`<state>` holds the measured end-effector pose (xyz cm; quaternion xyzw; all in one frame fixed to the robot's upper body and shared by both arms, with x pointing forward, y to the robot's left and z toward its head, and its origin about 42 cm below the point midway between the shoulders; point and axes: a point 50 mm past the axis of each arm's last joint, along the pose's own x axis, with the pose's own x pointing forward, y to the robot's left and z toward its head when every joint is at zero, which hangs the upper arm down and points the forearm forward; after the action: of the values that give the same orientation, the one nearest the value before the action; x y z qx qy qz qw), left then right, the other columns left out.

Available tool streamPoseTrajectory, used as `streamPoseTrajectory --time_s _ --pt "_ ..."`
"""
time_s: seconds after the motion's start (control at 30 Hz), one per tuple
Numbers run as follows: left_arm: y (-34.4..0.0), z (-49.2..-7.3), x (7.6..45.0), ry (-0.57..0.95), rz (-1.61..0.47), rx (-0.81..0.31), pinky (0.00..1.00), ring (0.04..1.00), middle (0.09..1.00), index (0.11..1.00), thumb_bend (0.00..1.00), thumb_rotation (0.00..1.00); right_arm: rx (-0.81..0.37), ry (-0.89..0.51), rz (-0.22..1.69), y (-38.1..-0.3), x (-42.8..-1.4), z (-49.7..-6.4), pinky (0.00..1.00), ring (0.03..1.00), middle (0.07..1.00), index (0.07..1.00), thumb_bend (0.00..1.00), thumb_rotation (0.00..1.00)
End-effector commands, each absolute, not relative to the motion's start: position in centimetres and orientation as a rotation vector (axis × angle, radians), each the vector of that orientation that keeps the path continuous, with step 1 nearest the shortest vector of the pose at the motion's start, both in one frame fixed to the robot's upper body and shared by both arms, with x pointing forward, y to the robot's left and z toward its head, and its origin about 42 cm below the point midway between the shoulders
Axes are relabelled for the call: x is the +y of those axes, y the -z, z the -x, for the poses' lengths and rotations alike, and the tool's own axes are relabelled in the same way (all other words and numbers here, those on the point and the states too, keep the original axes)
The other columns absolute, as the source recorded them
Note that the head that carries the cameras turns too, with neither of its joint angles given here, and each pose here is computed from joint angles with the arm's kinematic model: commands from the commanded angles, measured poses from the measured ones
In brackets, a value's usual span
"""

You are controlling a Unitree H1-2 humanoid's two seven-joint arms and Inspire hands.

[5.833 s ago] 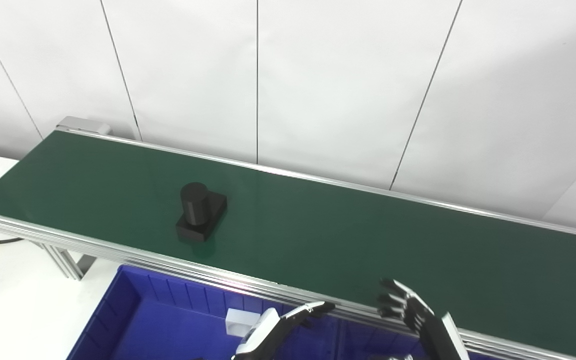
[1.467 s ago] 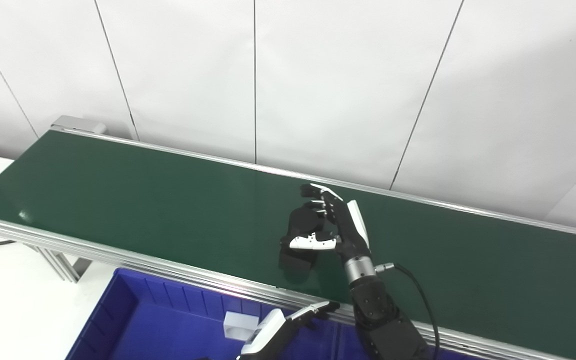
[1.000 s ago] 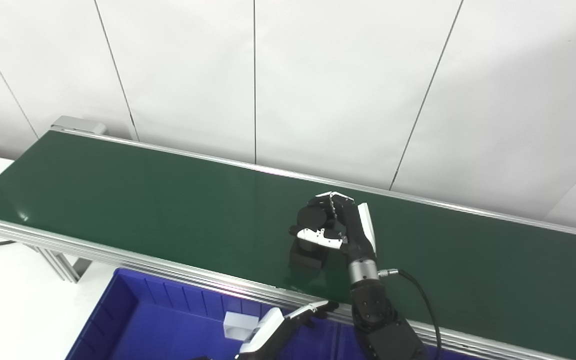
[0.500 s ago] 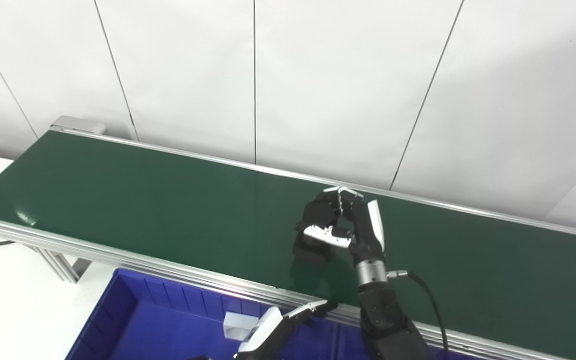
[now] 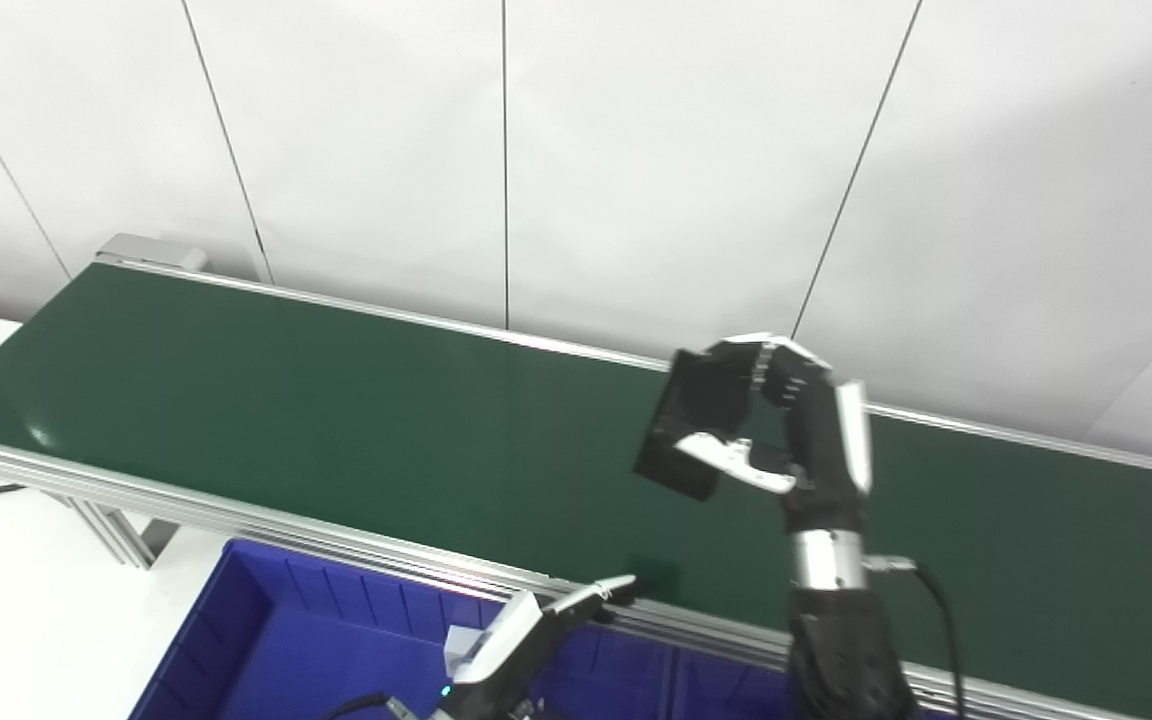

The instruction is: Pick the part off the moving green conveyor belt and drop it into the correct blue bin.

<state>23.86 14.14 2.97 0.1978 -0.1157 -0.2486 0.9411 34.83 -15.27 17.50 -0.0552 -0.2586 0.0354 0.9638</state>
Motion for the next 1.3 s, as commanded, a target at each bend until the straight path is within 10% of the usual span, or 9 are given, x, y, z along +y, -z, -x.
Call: streamPoseTrajectory --time_s 0.0,1.27 --pt "-4.3 -24.1 14.3 0.507 -0.356 -0.293 0.77 0.837 0.861 0.852 1.0 0.17 -0.564 -0.058 0.103 -18.8 -16.1 -33.9 0.4 0.476 0.515 0.453 0.52 0.0" --pt "-8.9 -25.7 21.2 0.508 -0.321 -0.33 0.75 0.846 0.879 0.888 0.98 0.18 -0.327 0.191 0.219 -15.8 -22.4 -19.4 0.37 0.469 0.524 0.456 0.52 0.0"
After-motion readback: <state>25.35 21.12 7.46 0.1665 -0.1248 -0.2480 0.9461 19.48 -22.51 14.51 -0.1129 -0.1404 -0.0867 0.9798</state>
